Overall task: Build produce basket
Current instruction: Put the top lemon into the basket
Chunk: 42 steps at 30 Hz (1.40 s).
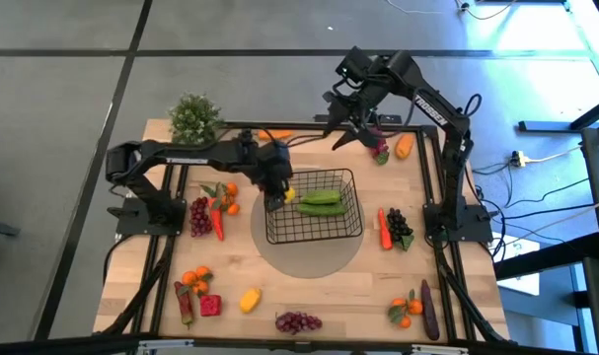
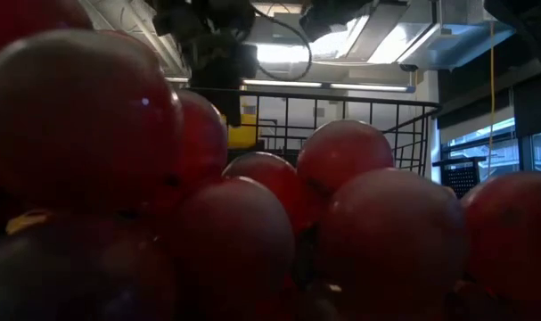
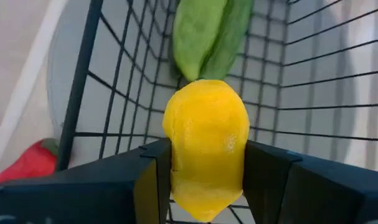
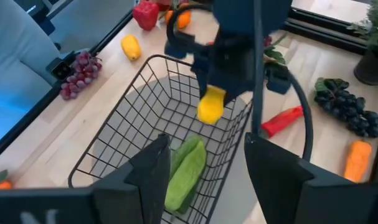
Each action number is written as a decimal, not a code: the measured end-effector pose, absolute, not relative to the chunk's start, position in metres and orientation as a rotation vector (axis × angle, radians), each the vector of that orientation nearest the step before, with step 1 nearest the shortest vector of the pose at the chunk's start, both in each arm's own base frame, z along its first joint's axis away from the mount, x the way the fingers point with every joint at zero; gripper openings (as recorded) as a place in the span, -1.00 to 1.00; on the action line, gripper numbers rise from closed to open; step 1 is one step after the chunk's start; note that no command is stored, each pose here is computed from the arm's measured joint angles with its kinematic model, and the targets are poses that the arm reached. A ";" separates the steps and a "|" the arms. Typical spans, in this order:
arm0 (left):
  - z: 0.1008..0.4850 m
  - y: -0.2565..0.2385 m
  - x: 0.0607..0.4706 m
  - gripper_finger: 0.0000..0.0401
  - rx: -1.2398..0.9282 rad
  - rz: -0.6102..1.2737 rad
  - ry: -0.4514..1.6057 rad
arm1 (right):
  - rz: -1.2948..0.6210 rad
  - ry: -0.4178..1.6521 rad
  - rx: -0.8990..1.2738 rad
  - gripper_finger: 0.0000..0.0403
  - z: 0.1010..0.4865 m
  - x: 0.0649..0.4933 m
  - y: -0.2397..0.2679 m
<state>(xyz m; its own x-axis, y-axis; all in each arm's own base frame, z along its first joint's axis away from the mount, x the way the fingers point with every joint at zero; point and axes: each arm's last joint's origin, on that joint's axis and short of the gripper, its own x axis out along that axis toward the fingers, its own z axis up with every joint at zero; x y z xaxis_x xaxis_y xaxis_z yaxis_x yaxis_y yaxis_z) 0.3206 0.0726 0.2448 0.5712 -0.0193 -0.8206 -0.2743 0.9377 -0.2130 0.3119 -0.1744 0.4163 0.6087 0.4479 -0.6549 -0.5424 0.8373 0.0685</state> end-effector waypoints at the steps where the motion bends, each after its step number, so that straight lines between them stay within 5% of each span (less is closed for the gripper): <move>1: 0.242 0.072 0.322 -0.37 -0.339 0.167 0.965 | 0.578 0.716 -0.145 -0.04 0.416 0.313 -0.173; 33: 0.218 0.075 0.332 -0.13 -0.391 0.218 1.029 | 0.600 0.714 -0.159 -0.04 0.416 0.317 -0.166; 42: 0.218 0.074 0.333 -0.24 -0.397 0.214 1.026 | 0.600 0.714 -0.160 -0.04 0.416 0.317 -0.166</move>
